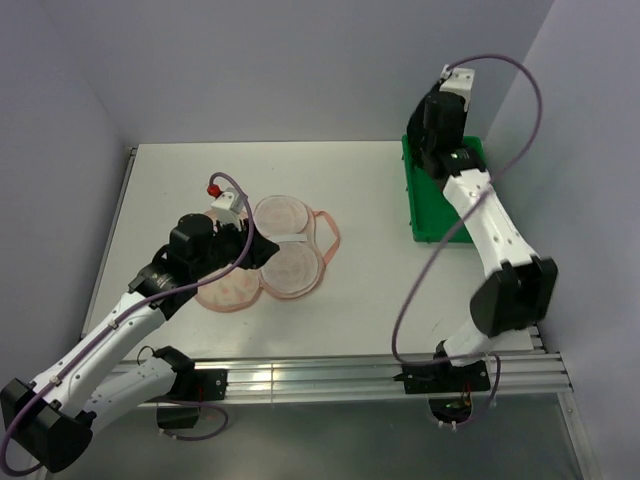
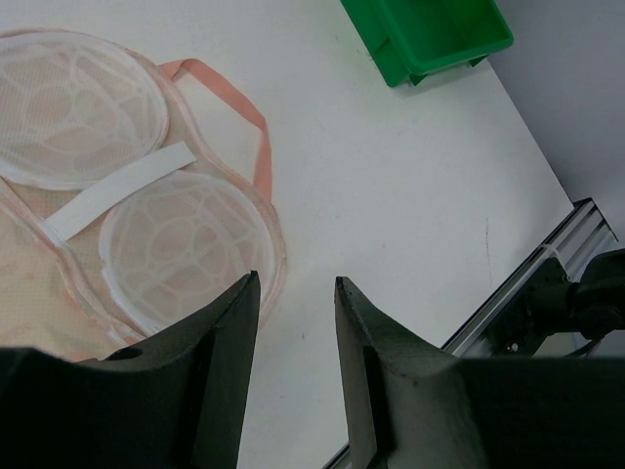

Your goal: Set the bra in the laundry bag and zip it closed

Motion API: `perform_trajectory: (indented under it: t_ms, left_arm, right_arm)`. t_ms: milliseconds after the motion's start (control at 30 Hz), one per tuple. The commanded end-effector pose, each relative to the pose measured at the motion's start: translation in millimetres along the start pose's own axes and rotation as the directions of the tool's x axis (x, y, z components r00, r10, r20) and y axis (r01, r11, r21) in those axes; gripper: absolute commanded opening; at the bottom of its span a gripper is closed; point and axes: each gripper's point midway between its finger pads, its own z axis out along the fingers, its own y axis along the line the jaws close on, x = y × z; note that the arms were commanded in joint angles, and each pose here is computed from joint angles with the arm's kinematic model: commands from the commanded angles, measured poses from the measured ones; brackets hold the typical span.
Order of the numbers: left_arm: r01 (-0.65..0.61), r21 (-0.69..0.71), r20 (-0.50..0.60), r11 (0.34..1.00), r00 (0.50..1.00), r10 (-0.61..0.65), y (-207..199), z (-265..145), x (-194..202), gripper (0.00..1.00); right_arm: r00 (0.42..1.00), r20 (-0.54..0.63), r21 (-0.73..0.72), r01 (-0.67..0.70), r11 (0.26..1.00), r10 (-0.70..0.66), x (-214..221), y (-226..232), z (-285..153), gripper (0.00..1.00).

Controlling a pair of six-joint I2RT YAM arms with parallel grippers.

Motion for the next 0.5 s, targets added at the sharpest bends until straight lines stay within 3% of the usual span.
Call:
perform_trajectory:
  t_ms: [0, 133, 267, 400, 467]
  left_arm:
    - [-0.020, 0.071, 0.088, 0.997, 0.996, 0.013, -19, -9, -29, 0.43]
    - [0.002, 0.105, 0.094, 0.994, 0.996, -0.012, -26, -12, -31, 0.44]
    - [0.054, 0.145, 0.112, 0.988, 0.991, -0.071, -34, -14, -34, 0.46]
    - [0.148, 0.164, 0.074, 0.975, 0.984, -0.161, -36, -5, -26, 0.52]
    - [0.167, 0.184, 0.072, 0.969, 0.980, -0.183, -38, 0, -21, 0.54]
  right_arm:
    - [0.951, 0.174, -0.160, -0.229, 0.960, 0.255, -68, -8, -72, 0.00]
    - [0.947, 0.141, -0.422, -0.206, 0.883, 0.289, -72, 18, -133, 0.00]
    - [0.946, 0.044, -0.705, -0.198, 0.681, 0.320, -62, 55, -200, 0.00]
    - [0.955, -0.066, -0.809, -0.220, 0.545, 0.288, -6, 71, -241, 0.00]
    - [0.950, -0.120, -0.867, -0.243, 0.435, 0.290, 14, 79, -264, 0.00]
